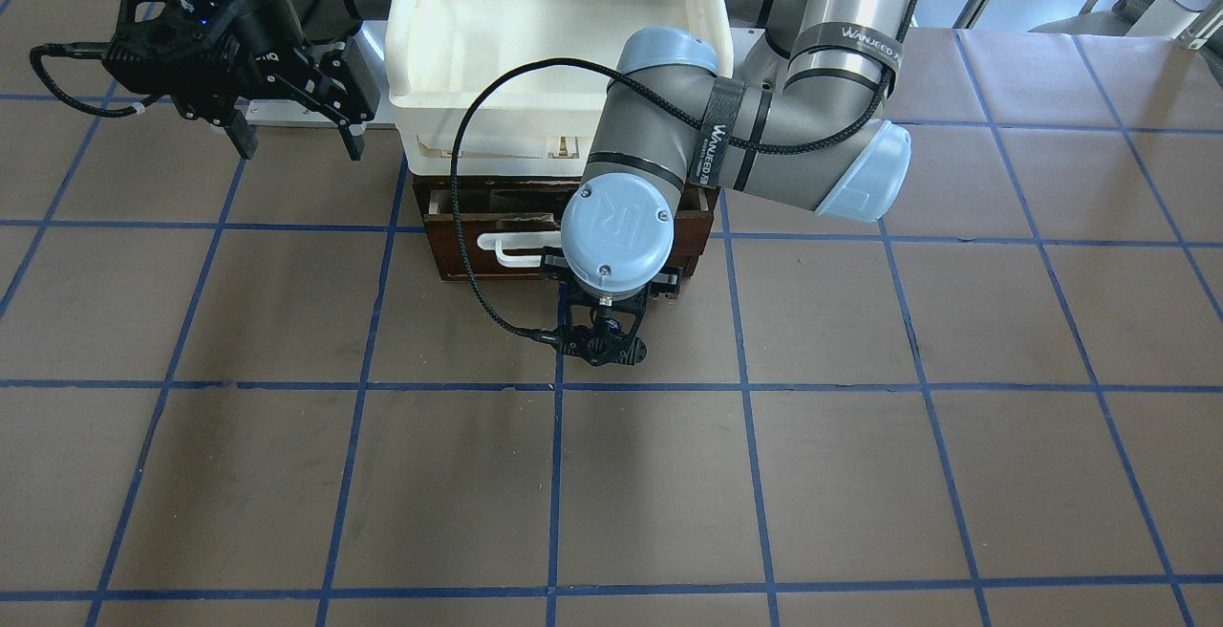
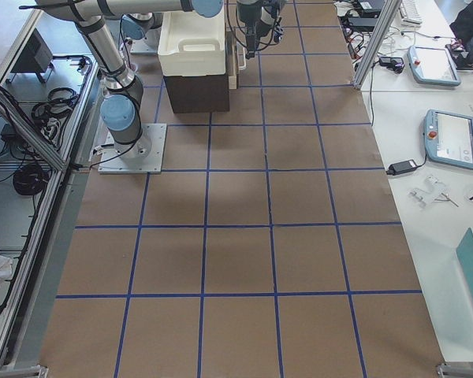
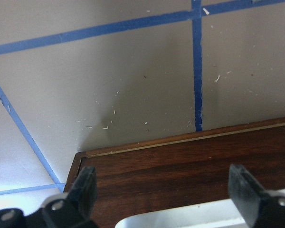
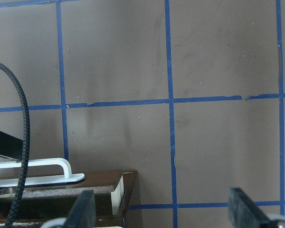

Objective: Put scissors in drawer and close it

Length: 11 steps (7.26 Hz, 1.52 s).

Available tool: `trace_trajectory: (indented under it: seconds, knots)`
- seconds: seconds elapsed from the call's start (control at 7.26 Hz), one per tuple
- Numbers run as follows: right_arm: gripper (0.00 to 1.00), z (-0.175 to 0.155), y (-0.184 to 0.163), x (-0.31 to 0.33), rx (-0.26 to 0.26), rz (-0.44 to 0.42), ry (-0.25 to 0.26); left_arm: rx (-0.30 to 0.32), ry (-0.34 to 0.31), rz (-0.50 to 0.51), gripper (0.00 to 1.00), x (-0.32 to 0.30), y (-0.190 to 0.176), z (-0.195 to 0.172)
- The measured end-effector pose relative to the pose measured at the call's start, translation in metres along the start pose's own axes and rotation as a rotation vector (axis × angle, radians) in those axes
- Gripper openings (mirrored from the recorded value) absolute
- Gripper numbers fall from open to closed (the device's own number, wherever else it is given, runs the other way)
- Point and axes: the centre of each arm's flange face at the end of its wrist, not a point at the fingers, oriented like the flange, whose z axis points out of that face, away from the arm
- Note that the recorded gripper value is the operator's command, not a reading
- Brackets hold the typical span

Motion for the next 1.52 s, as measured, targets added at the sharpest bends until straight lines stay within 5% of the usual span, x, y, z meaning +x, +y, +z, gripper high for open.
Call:
trace_trajectory:
  seconds: [1.52]
  knots:
    - [1.0, 0.0, -0.001, 0.0, 0.004, 0.001, -0.004, -0.091, 0.06, -0.056, 1.0, 0.003, 0.025, 0.011]
